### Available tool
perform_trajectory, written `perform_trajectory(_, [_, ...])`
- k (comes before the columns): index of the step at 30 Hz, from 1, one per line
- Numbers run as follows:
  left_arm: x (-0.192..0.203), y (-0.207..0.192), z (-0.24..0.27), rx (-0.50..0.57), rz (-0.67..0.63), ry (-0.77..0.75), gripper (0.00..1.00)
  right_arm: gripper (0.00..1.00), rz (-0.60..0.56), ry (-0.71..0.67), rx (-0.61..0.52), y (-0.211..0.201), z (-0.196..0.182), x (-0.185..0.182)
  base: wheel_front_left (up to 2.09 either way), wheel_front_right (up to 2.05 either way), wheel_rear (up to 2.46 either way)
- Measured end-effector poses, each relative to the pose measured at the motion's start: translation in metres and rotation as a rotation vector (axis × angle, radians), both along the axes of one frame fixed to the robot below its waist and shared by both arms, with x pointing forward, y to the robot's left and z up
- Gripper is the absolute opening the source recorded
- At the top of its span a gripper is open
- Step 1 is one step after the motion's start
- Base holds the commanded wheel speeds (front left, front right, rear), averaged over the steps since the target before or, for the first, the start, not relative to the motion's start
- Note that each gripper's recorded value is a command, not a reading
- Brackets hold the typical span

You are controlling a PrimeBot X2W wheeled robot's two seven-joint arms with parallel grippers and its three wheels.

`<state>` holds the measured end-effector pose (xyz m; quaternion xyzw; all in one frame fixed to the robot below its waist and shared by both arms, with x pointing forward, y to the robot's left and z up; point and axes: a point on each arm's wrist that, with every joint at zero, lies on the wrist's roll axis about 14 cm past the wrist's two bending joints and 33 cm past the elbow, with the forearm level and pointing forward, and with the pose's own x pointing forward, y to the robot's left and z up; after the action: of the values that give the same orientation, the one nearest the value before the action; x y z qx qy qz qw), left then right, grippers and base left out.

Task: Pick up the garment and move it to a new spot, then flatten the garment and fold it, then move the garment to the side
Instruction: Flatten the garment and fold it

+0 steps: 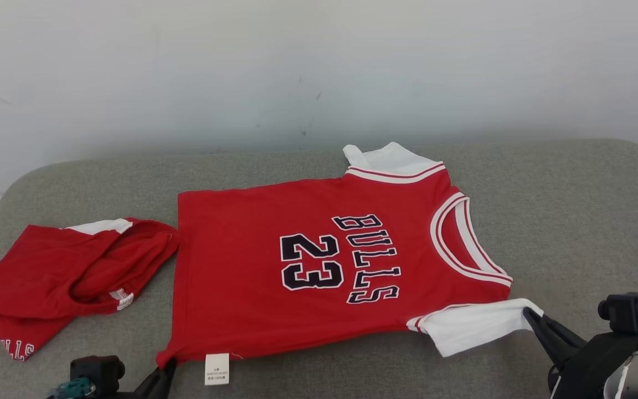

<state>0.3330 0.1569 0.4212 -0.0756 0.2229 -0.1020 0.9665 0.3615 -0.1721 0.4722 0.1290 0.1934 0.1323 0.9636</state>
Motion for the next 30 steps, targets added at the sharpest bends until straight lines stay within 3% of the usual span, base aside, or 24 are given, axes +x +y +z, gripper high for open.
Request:
perform_trajectory(15, [0.037,0.006,0.016,0.029,-0.033,-0.007,0.00,0.00,0.090,0.012,-0.070,0.025,0.019,0.061,0.00,0.00,0.00])
perform_trajectory(30, [0.082,0.013,0.001,0.061,-0.047,0.075,0.00,0.00,0.149,0.137,-0.141,0.052,-0.001,0.125,0.00,0.00,0.00])
